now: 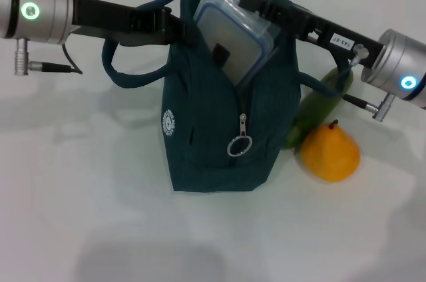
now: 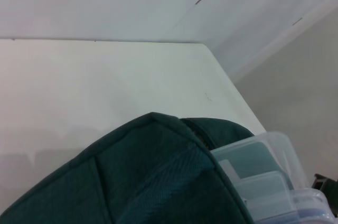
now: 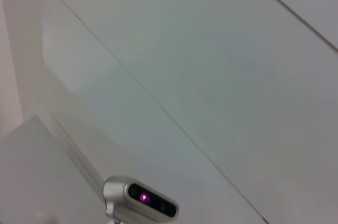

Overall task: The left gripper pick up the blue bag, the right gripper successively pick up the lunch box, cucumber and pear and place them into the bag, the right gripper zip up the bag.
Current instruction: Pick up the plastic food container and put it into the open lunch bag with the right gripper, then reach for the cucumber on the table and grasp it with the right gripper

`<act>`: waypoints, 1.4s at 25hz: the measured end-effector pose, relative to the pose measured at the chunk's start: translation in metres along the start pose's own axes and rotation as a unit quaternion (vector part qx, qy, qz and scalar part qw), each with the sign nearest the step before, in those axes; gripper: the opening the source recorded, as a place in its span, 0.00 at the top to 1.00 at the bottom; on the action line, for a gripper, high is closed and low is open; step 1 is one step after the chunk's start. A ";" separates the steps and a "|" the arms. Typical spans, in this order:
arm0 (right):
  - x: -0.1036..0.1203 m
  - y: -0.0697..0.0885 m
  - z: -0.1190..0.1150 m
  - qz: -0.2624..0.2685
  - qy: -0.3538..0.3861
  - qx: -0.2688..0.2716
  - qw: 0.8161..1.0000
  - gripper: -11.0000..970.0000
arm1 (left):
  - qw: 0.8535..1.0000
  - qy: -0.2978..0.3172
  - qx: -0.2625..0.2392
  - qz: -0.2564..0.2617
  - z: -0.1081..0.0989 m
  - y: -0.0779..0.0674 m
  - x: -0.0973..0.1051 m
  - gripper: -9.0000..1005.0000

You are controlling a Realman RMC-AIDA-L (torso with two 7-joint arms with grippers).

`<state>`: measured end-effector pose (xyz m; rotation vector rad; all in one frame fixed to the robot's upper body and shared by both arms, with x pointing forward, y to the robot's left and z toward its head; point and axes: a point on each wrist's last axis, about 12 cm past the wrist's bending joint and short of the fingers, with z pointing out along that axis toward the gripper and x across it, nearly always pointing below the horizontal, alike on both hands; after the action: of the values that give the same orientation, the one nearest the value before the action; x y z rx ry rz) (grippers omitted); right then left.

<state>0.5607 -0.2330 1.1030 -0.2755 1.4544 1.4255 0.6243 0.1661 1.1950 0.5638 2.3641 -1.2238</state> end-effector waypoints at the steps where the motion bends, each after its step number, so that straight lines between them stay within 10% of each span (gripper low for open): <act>1: 0.001 0.000 0.000 0.002 0.003 0.000 1.000 0.90 | 1.000 0.000 -0.001 0.000 0.000 0.000 0.000 0.95; 35: 0.008 -0.003 -0.033 -0.059 0.049 0.041 0.996 0.80 | 1.000 -0.006 -0.007 0.015 -0.003 0.005 0.001 0.95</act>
<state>0.5437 -0.2575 1.0871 -0.3773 1.5463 1.2684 0.6252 0.1709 1.1924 0.5837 2.3428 -1.1942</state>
